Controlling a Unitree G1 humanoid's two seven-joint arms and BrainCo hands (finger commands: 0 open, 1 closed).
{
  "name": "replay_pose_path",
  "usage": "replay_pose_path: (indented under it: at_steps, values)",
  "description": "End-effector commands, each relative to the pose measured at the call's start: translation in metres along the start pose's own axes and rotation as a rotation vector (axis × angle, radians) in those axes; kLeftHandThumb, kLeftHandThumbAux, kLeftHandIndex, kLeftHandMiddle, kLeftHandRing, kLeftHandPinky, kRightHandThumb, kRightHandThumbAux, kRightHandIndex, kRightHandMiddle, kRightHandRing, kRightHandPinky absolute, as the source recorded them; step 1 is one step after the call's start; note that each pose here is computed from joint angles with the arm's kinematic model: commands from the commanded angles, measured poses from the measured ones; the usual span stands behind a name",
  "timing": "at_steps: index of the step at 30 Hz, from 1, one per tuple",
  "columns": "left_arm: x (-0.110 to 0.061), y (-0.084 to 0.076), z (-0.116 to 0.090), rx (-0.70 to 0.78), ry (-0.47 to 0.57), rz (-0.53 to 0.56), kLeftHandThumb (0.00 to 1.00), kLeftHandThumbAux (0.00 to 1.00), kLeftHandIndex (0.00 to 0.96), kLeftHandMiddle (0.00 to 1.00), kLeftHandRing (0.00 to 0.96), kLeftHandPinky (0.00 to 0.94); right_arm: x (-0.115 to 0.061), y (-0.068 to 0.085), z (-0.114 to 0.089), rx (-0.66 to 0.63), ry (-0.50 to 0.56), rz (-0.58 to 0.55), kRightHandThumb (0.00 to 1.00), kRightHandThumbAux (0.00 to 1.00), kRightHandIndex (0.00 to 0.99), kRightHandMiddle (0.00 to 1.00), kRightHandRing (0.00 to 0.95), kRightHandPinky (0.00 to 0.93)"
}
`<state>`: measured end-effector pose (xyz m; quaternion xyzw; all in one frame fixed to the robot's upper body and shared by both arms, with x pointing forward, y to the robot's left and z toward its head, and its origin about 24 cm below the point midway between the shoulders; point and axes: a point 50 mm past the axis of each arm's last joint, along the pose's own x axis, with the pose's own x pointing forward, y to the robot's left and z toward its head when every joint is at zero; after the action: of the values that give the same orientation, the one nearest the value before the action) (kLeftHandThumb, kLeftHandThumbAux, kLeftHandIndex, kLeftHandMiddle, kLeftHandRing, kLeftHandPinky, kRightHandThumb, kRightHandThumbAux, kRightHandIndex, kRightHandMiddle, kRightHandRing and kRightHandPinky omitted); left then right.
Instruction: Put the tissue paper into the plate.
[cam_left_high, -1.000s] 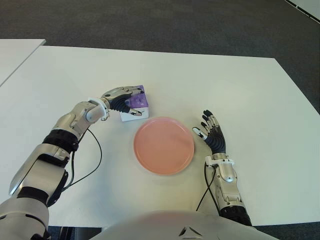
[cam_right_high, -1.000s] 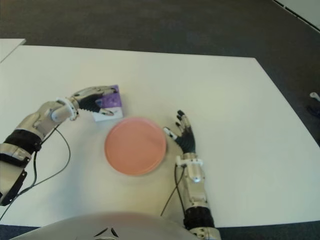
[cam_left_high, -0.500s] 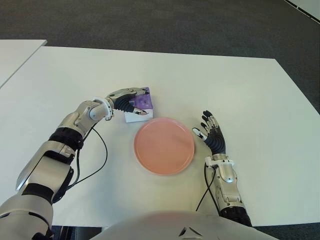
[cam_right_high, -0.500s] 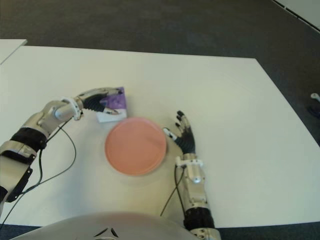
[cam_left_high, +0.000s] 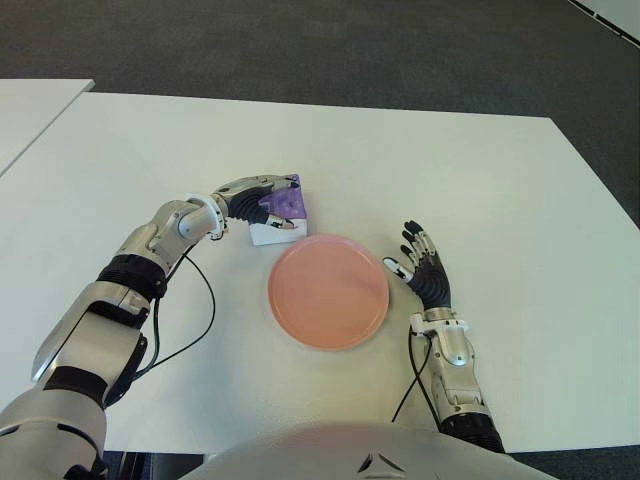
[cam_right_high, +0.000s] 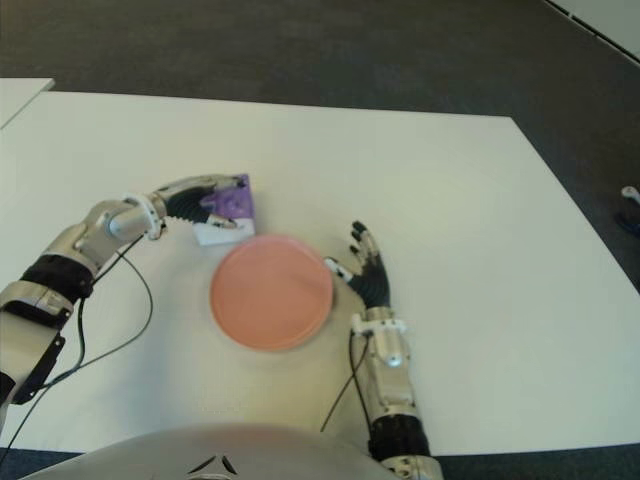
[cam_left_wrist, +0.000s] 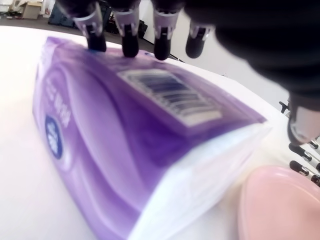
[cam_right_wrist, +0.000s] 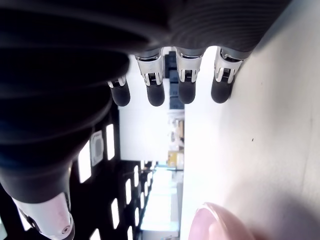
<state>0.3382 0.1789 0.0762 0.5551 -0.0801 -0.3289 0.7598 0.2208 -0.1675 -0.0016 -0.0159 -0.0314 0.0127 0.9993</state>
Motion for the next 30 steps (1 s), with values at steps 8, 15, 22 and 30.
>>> replay_pose_path:
  at_steps: [8,15,22,30]
  values:
    - [-0.006,0.001,-0.003,0.053,0.020,0.012,0.071,0.400,0.000,0.000,0.000,0.000,-0.010,-0.007,-0.020,0.007,0.099,0.037,0.000,0.721,0.000,0.000,0.000,0.000]
    - [-0.009,0.007,-0.003,0.091,0.028,0.039,0.068,0.403,0.000,0.000,0.000,0.000,-0.011,-0.009,-0.021,0.003,0.103,0.042,0.000,0.710,0.000,0.000,0.000,0.000]
    - [-0.013,0.013,-0.006,0.167,0.059,0.054,0.056,0.415,0.000,0.000,0.000,0.000,-0.012,-0.011,-0.022,-0.002,0.103,0.044,0.000,0.692,0.000,0.000,0.000,0.000]
    - [-0.019,0.001,-0.020,0.314,0.114,0.016,0.028,0.390,0.000,0.000,0.000,0.000,-0.013,-0.012,-0.022,-0.022,0.084,0.051,0.000,0.673,0.000,0.000,0.000,0.000]
